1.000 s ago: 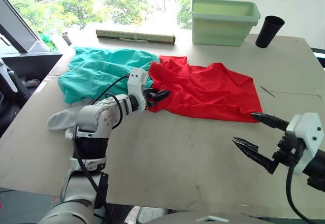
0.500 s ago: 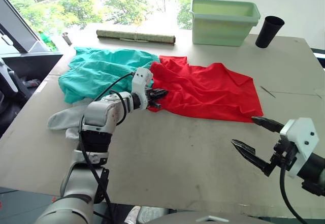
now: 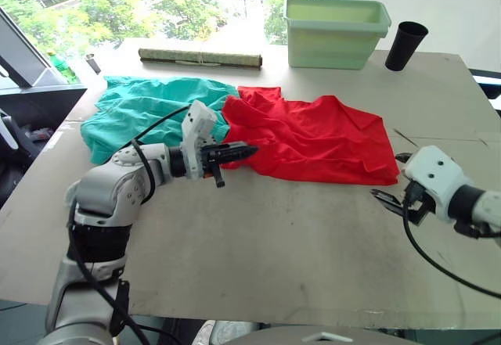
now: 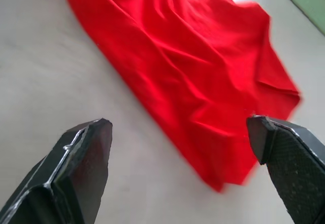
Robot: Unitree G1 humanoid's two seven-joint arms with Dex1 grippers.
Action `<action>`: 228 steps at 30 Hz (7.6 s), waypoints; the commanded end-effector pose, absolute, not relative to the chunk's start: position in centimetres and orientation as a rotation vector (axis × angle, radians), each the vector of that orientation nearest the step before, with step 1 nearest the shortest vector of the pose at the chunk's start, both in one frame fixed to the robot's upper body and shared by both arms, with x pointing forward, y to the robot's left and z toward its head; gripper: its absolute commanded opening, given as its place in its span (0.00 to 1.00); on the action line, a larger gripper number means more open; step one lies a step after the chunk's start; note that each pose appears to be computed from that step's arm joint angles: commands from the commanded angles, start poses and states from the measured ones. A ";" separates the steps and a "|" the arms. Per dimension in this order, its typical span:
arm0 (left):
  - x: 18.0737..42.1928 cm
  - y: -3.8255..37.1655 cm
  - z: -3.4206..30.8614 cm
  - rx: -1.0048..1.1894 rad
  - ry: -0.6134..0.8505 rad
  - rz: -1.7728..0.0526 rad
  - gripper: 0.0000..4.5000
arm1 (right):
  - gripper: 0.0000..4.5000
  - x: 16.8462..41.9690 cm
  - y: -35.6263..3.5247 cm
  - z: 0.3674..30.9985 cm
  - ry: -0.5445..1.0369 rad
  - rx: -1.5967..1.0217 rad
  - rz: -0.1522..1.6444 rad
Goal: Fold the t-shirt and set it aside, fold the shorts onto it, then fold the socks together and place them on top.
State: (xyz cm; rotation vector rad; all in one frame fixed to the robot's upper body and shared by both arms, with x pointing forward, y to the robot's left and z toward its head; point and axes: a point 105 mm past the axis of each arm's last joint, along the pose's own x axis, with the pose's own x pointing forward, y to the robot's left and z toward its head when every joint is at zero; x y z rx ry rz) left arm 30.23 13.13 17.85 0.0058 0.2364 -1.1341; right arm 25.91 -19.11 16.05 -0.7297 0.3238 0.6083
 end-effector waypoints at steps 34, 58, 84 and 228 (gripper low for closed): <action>22.2 18.7 15.7 -0.052 0.372 -1.210 0.00 | 0.00 21.8 -23.7 16.8 0.504 -0.596 0.711; 23.6 20.2 11.8 -0.006 0.465 -1.112 0.71 | 0.00 19.0 -22.9 13.1 0.566 -0.471 0.686; 22.3 20.8 11.0 -0.505 0.849 -0.898 0.71 | 0.00 18.8 -22.3 12.9 0.565 -0.494 0.708; 35.4 23.2 36.0 0.228 -0.538 -0.609 0.01 | 0.00 35.1 -25.3 36.6 -0.272 -0.802 0.213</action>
